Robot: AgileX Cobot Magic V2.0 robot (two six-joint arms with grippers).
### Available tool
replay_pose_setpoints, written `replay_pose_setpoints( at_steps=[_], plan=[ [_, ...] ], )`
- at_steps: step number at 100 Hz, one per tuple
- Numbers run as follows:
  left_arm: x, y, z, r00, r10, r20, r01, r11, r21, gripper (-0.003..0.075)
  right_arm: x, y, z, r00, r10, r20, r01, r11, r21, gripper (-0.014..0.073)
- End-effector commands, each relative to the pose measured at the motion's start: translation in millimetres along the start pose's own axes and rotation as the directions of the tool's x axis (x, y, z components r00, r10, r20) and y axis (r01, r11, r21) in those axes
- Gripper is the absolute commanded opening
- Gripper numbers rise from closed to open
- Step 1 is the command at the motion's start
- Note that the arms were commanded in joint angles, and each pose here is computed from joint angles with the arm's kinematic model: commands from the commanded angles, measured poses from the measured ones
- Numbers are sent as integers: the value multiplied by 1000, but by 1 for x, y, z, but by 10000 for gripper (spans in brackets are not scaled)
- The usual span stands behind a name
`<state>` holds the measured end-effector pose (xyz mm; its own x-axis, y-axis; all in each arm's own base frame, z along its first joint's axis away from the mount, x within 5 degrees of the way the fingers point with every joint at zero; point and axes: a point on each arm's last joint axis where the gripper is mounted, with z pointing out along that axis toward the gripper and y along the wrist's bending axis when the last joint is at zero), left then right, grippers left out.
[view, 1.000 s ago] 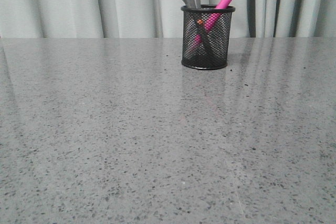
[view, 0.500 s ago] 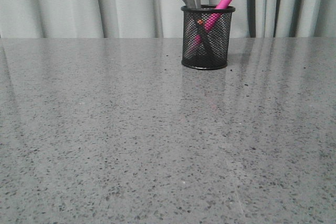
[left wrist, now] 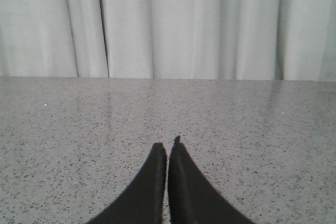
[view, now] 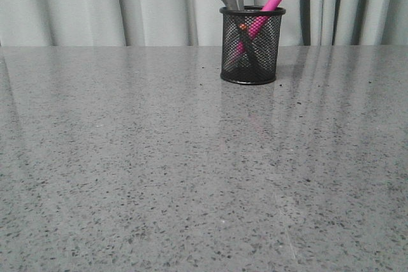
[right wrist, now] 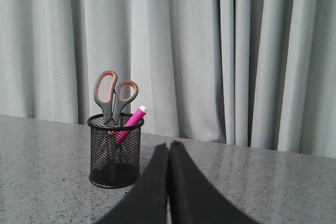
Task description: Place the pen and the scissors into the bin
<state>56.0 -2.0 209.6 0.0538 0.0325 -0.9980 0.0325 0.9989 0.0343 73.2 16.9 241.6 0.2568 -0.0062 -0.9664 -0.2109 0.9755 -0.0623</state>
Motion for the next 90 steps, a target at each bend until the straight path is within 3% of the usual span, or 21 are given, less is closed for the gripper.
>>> replay_pose_setpoints(
  at_steps=[1, 11, 31, 56, 64, 90],
  plan=[
    [7, 0, -1, 998, -22, 61, 22, 1000, 4, -19, -14, -1, 2, 996, -20, 86, 19, 1000, 9, -76],
    [7, 0, -1, 998, -22, 61, 22, 1000, 4, -19, -11, -2, 2, 998, -44, 53, 43, 999, 21, -76],
    [7, 0, -1, 998, -22, 61, 22, 1000, 4, -19, 6, -7, -10, 988, -40, -152, 54, 994, 90, -76],
    [7, 0, -1, 998, -22, 61, 22, 1000, 4, -19, 26, -10, -29, 989, -61, -136, 87, 977, 197, -76],
    [7, 0, -1, 998, -22, 61, 22, 1000, 4, -19, 31, -11, -30, 979, -52, -196, 95, 971, 218, -76],
    [7, 0, -1, 998, -22, 61, 22, 1000, 4, -19, 38, -11, -32, 956, -61, -287, 124, 971, 205, -76]
  ],
)
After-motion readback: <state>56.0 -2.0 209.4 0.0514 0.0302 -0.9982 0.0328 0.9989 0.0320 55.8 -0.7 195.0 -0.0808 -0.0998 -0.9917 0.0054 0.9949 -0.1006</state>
